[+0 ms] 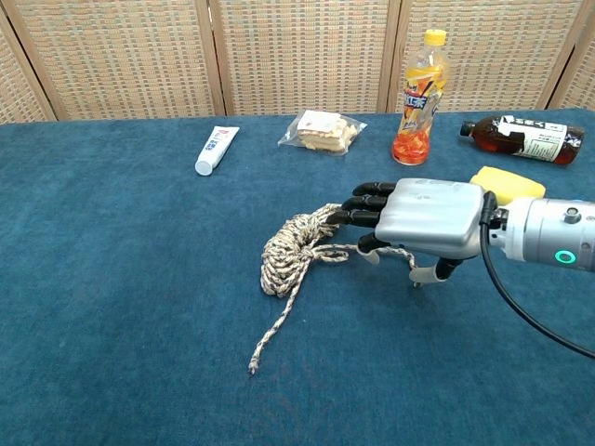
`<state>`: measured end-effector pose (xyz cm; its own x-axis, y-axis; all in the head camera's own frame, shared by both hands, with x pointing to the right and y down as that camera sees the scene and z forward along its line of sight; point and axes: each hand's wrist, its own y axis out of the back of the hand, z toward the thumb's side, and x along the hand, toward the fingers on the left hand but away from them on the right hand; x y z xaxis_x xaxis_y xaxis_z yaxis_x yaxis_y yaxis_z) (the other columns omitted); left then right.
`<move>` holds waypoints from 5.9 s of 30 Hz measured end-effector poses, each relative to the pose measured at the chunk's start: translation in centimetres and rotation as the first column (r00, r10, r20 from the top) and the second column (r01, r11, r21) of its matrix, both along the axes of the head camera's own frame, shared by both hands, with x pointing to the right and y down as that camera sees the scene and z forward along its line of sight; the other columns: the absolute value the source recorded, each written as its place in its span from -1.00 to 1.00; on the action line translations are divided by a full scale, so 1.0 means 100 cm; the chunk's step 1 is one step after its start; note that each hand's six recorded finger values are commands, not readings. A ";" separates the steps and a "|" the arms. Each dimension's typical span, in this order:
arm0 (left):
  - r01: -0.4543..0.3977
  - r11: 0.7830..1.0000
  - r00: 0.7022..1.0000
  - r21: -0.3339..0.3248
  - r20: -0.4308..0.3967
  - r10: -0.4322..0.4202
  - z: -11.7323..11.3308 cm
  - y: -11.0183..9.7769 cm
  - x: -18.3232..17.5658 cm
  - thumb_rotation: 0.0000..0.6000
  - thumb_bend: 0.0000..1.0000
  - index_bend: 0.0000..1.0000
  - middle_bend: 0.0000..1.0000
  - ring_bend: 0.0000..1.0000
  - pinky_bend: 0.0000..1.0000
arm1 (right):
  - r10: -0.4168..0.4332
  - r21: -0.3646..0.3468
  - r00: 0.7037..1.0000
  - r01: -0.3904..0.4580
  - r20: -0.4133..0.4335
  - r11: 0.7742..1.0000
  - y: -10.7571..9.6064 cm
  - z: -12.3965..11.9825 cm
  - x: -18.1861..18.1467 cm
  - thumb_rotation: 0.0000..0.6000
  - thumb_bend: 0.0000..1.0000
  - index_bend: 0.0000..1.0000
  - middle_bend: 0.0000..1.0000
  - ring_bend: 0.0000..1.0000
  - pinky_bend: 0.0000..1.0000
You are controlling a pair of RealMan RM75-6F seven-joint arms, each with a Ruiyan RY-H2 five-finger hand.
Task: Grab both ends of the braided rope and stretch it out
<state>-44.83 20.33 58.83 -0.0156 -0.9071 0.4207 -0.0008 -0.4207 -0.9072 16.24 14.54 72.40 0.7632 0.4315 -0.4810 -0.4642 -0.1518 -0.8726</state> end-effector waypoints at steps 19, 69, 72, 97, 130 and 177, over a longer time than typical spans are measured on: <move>-0.009 1.000 1.000 -0.004 -0.002 0.009 0.001 0.001 0.003 1.00 -1.00 -1.00 -1.00 -1.00 -1.00 | -0.011 0.011 0.998 0.012 -0.067 1.000 0.000 0.005 0.013 1.00 -0.43 -0.15 -1.00 -1.00 -1.00; -0.190 0.982 0.981 0.022 -0.042 0.191 0.001 0.002 0.035 1.00 -1.00 -1.00 -1.00 -1.00 -1.00 | 0.127 -0.063 0.989 -0.122 0.071 0.991 0.003 0.002 0.005 1.00 -0.11 0.28 -1.00 -1.00 -1.00; -0.328 0.943 0.942 0.053 -0.059 0.330 0.002 0.002 0.057 1.00 -1.00 -0.86 -1.00 -1.00 -1.00 | 0.130 -0.063 0.988 -0.125 0.078 0.990 0.003 0.000 0.004 1.00 -0.11 0.28 -1.00 -1.00 -1.00; -0.926 0.304 0.284 0.221 -0.120 0.951 0.065 -0.010 0.221 1.00 -0.69 -0.37 -1.00 -1.00 -1.00 | 0.124 -0.058 0.991 -0.121 0.059 0.991 0.003 0.000 -0.006 1.00 -0.10 0.28 -1.00 -1.00 -1.00; -0.985 0.062 0.036 0.162 -0.156 0.987 0.119 0.001 0.291 1.00 -0.41 -0.10 -1.00 -1.00 -1.00 | 0.140 -0.057 0.990 -0.138 0.031 0.989 -0.003 0.006 -0.008 1.00 -0.10 0.29 -1.00 -1.00 -1.00; -0.988 0.064 0.041 0.144 -0.155 0.987 0.135 0.010 0.313 1.00 -0.10 0.48 -1.00 -1.00 -1.00 | 0.140 -0.054 0.989 -0.138 0.038 0.989 -0.005 0.006 -0.007 1.00 -0.10 0.29 -1.00 -1.00 -1.00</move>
